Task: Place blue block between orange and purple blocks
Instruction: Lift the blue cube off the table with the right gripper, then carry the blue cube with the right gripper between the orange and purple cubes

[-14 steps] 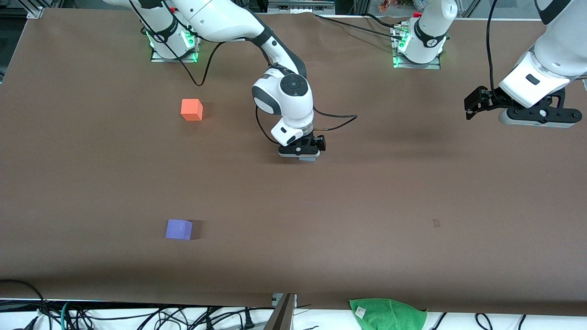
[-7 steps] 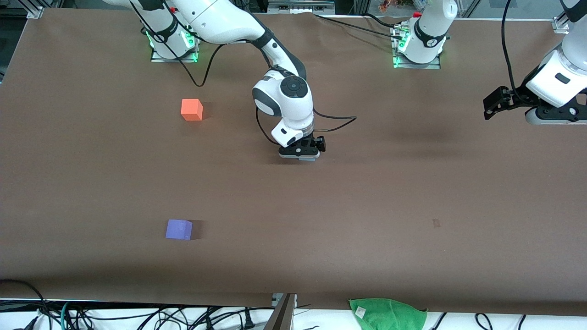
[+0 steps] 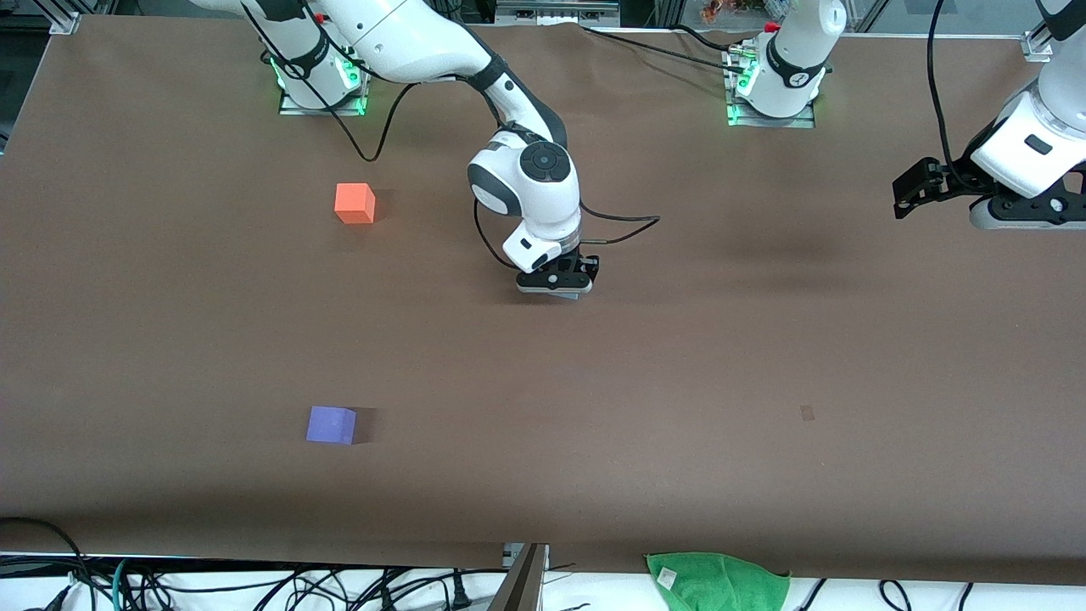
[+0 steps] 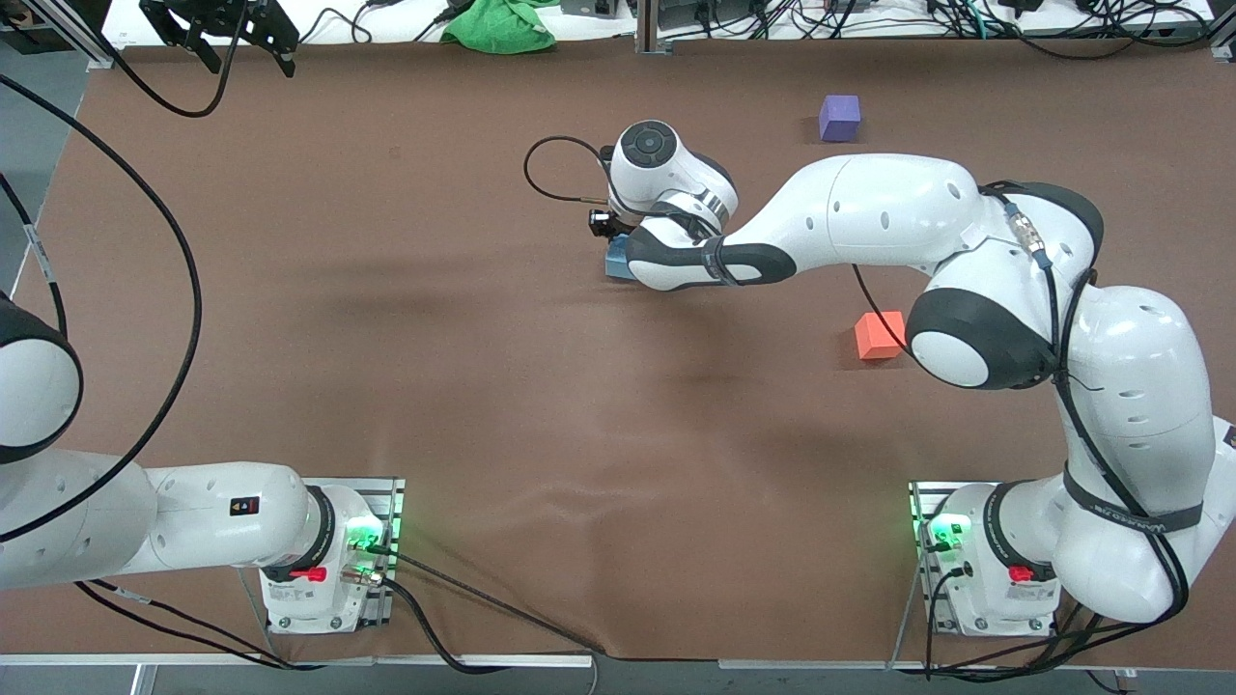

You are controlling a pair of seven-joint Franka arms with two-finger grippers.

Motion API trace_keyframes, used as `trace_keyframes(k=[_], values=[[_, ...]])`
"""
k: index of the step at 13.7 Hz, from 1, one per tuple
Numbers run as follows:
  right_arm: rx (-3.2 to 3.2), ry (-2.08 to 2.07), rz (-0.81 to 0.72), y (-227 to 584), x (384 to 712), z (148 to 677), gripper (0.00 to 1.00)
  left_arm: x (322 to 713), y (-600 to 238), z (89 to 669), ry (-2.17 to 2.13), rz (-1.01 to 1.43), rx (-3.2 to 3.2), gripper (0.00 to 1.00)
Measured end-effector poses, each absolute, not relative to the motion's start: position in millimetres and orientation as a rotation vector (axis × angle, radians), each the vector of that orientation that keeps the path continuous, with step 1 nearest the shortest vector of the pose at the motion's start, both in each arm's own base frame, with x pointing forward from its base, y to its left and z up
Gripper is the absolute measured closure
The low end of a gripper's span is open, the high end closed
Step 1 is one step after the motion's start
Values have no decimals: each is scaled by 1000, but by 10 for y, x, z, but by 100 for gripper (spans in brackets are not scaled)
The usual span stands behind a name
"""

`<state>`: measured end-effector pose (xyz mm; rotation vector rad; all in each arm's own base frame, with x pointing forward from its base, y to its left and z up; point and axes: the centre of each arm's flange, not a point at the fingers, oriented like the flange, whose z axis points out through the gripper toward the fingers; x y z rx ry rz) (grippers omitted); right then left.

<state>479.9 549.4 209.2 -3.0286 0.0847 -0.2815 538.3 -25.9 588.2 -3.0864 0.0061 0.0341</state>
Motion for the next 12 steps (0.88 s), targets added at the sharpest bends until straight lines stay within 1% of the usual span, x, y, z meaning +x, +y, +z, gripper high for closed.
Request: trace_keyframes(k=[1, 4, 8, 12], values=[[-3028, 87, -285, 5490, 4811, 2100, 43, 5384, -233, 5882, -1, 35, -3086, 0], [-3005, 104, -322, 5491, 4932, 2247, 51, 5384, -201, 5881, -11, 37, -3087, 0], [-3014, 144, -355, 5305, 5220, 2605, 51, 5374, -194, 5872, -15, 52, -3092, 0], [-3114, 23, -306, 4797, 5568, 3012, 51, 5372, -192, 5872, -16, 55, -3093, 0]])
